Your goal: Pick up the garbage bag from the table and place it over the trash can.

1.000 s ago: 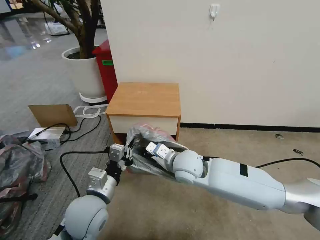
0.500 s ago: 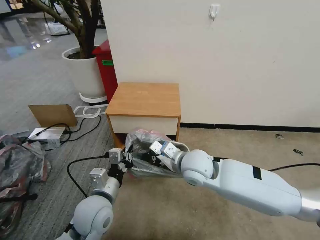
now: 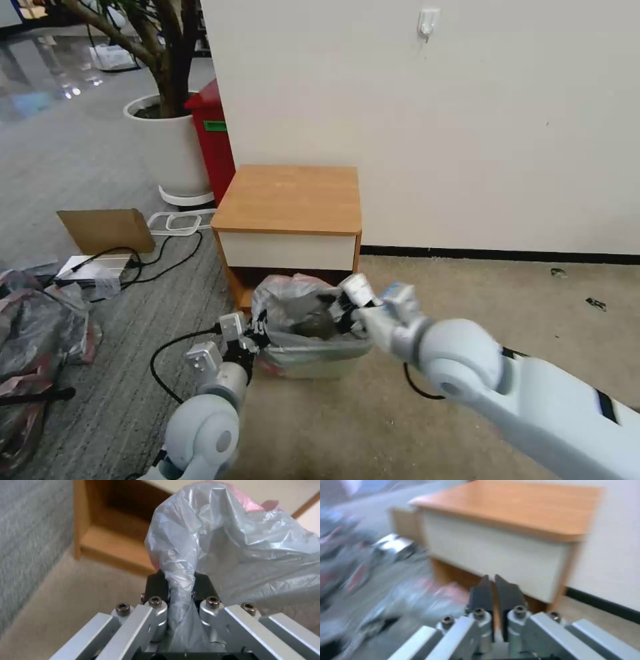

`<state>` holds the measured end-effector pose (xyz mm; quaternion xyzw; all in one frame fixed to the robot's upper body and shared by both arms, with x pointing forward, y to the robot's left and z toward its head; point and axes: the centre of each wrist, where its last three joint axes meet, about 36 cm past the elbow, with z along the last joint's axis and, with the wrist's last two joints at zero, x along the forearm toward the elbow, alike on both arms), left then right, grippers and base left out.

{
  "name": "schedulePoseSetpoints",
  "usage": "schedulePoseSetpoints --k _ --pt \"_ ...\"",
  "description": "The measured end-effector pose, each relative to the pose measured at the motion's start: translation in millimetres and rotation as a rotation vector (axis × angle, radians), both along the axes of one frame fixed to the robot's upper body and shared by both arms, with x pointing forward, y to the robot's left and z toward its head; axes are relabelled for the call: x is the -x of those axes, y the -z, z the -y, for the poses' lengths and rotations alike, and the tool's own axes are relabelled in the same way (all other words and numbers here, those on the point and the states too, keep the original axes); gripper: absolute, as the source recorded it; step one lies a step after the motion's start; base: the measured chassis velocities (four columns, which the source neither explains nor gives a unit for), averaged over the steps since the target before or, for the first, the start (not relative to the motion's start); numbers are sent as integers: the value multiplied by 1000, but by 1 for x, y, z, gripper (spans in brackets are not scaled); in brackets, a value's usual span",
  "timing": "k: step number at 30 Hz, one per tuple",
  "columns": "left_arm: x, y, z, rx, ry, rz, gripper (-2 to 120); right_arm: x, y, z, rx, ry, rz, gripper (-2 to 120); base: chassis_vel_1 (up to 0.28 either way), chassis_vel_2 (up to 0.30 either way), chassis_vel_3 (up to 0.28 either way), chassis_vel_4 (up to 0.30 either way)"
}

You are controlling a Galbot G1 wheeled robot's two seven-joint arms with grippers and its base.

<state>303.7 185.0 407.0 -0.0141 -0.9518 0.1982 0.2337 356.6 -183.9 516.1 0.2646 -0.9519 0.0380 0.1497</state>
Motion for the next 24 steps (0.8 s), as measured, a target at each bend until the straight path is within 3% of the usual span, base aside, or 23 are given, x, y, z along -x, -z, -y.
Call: schedulePoseSetpoints --k 3,9,14,15,24 --pt "8 6 6 4 5 -27 7 18 10 7 -32 90 1 15 0 0 0 0" --pt "28 15 20 -3 34 -72 7 59 47 17 4 341 146 39 0 0 0 0" --pt "38 19 29 -11 61 -90 7 71 66 22 14 455 204 52 0 0 0 0" --pt "45 22 34 -19 76 -96 7 74 73 27 15 506 221 61 0 0 0 0" --pt "57 35 43 -107 99 -76 10 69 84 42 21 582 250 92 0 0 0 0"
